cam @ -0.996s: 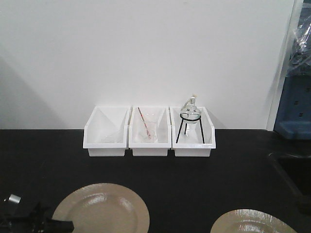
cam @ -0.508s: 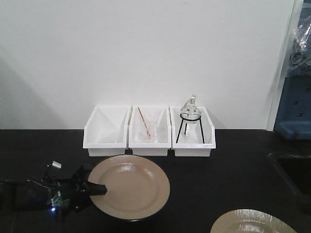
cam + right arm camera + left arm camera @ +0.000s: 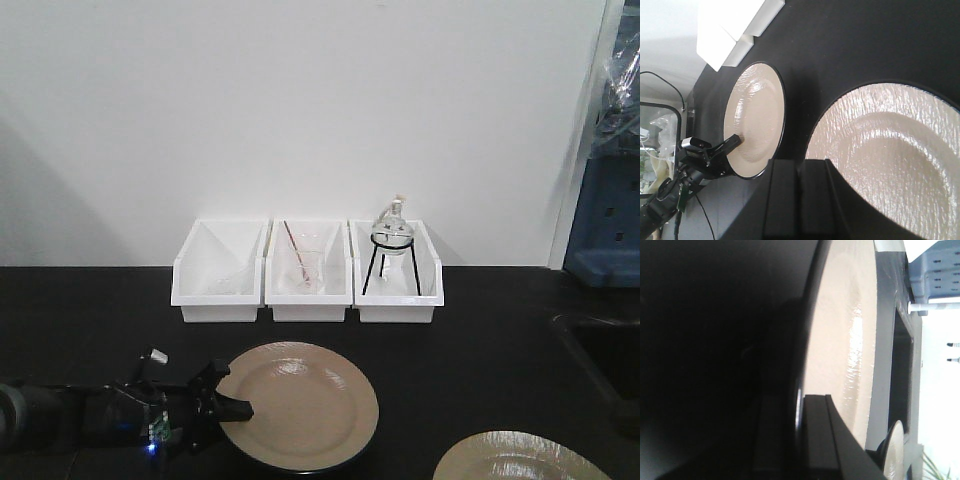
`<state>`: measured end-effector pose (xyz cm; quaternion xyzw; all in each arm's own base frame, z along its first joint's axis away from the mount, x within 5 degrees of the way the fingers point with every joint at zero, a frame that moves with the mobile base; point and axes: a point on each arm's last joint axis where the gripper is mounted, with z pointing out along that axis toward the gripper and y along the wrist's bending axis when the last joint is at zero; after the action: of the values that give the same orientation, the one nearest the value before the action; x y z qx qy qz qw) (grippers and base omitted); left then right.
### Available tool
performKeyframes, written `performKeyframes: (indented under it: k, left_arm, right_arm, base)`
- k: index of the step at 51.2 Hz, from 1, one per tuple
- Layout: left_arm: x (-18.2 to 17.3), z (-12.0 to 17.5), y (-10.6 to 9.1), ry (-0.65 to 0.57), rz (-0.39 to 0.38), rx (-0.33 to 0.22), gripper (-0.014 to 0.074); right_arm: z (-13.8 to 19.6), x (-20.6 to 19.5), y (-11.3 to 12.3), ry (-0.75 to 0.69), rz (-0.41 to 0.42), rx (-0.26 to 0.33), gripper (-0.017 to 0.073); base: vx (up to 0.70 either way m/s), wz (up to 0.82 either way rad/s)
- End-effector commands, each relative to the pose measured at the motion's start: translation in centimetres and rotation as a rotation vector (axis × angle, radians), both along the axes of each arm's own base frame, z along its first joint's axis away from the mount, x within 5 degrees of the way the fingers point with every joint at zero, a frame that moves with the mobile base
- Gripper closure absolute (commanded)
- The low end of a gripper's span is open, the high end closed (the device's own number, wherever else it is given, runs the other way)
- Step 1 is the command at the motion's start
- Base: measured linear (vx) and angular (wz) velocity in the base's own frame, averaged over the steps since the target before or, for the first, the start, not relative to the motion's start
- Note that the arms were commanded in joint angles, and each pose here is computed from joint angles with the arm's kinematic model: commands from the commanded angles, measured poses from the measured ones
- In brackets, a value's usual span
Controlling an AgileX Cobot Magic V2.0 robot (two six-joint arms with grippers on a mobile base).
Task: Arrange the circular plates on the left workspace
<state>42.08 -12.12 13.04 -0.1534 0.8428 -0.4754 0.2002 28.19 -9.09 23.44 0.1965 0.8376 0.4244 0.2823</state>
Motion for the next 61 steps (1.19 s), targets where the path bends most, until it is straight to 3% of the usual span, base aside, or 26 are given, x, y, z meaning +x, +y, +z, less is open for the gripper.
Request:
performKeyframes:
  k: [1, 9, 17, 28, 37, 51, 61]
  left_arm:
    - [0.4, 3.9, -0.6, -0.111, 0.000, -0.093, 0.0328]
    - [0.4, 3.9, -0.5, -0.126, -0.010, -0.082, 0.0137]
    - [0.5, 4.0, 0.0, -0.157, -0.021, -0.069, 0.0052]
    - [0.7, 4.3, 2.2, -0.194, -0.059, -0.080, 0.0052]
    - [0.2, 4.0, 4.7, -0.195, -0.139, -0.054, 0.0052]
    - [-0.8, 3.3, 6.9, -0.180, -0.265, 0.067, 0.0074]
    - [-1.3, 4.9, 9.4, -0.204, -0.262, 0.137, 0.0127]
  right_arm:
    - [2.4, 0.1, 0.2, -0.100, -0.009, 0.023, 0.0563]
    - [2.5, 0.2, 0.2, -0.104, -0.014, 0.029, 0.0563]
    - [2.5, 0.2, 0.2, -0.105, -0.010, 0.028, 0.0563]
    - [2.5, 0.1, 0.2, -0.107, -0.002, 0.025, 0.0563]
    - [2.4, 0.1, 0.2, -0.103, 0.006, 0.014, 0.0561]
    - [2.2, -0.1, 0.3, -0.124, 0.049, -0.045, 0.0560]
    - [1.8, -0.3, 0.2, -0.126, 0.093, -0.111, 0.0560]
  base:
    - [0.00, 0.00]
    - [0.00, 0.00]
    - [0.00, 0.00]
    - [0.00, 0.00]
    - [0.00, 0.00]
    - [0.00, 0.00]
    - [0.00, 0.00]
